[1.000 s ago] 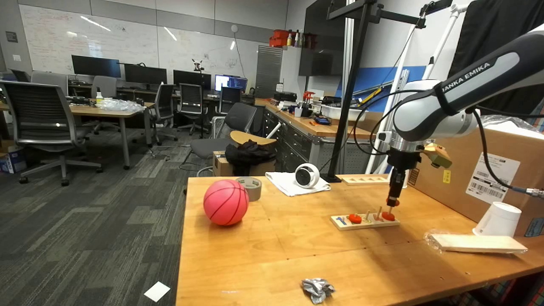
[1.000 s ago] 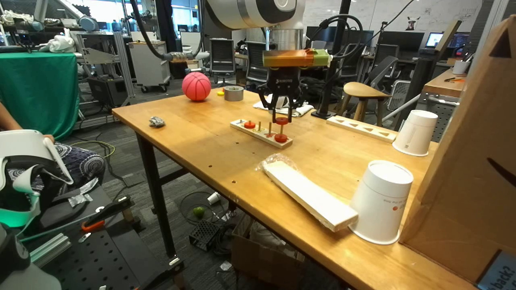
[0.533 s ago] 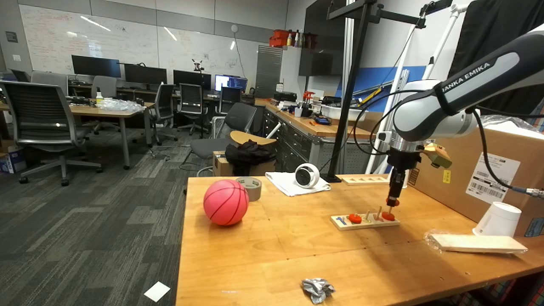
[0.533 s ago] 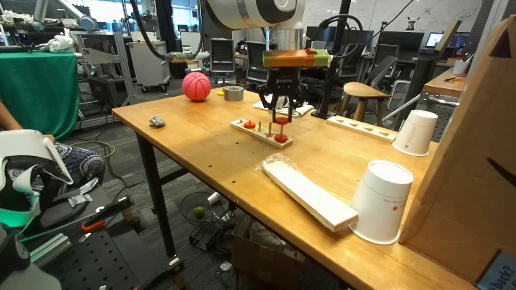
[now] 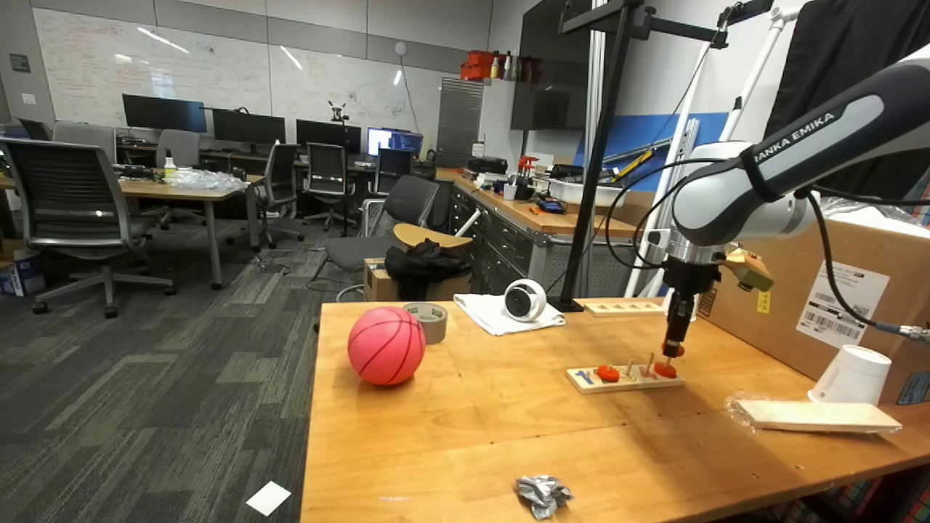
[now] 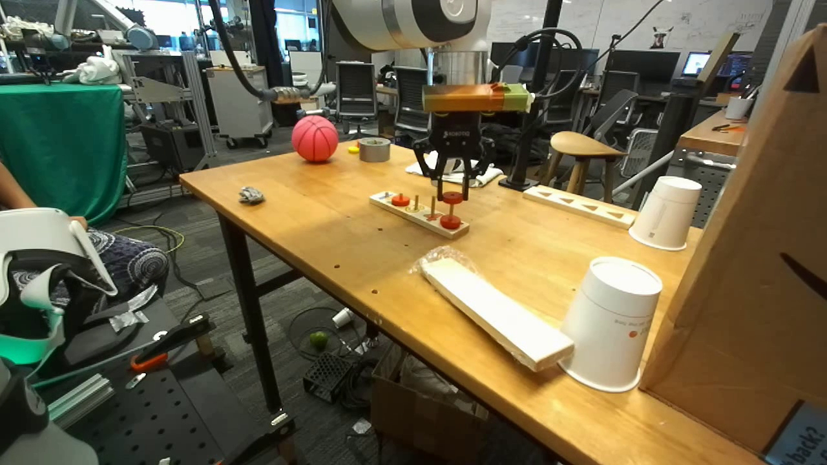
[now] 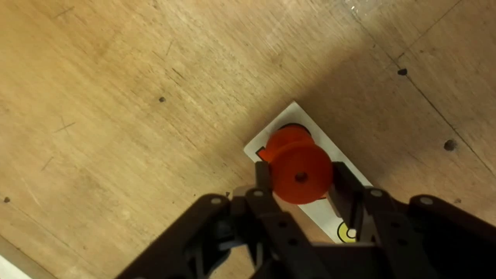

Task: Put the orange objects on the first pole on the right

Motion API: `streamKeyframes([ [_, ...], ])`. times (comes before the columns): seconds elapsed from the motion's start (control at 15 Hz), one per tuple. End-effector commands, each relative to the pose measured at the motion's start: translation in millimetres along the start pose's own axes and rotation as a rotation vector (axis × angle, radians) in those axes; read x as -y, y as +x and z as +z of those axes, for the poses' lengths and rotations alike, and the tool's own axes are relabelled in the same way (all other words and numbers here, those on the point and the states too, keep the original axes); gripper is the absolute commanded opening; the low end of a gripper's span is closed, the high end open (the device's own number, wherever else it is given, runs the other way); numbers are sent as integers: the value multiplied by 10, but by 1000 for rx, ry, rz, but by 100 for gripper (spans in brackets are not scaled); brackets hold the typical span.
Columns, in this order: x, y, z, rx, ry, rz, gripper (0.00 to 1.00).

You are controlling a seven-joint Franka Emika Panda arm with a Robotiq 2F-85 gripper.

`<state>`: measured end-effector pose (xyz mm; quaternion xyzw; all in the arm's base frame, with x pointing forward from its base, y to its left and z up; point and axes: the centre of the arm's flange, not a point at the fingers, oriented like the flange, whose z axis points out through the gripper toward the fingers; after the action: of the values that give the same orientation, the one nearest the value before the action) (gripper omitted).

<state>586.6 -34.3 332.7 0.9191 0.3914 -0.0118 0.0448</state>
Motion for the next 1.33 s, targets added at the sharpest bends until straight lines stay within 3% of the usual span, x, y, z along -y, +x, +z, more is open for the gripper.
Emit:
streamKeyframes([
  [0.0, -78, -10, 114, -13, 9, 10, 74],
  [0.2, -83, -22, 199, -4, 21, 13, 97],
  [0.27, -82, -24, 215, -3, 23, 14, 100],
  [0.53, -6, 45, 71, -58, 5, 20, 100],
  [0.87, 378, 318, -222, -193, -37, -25, 100],
  [1.27, 760, 583, -131, -224, 15, -74, 100],
])
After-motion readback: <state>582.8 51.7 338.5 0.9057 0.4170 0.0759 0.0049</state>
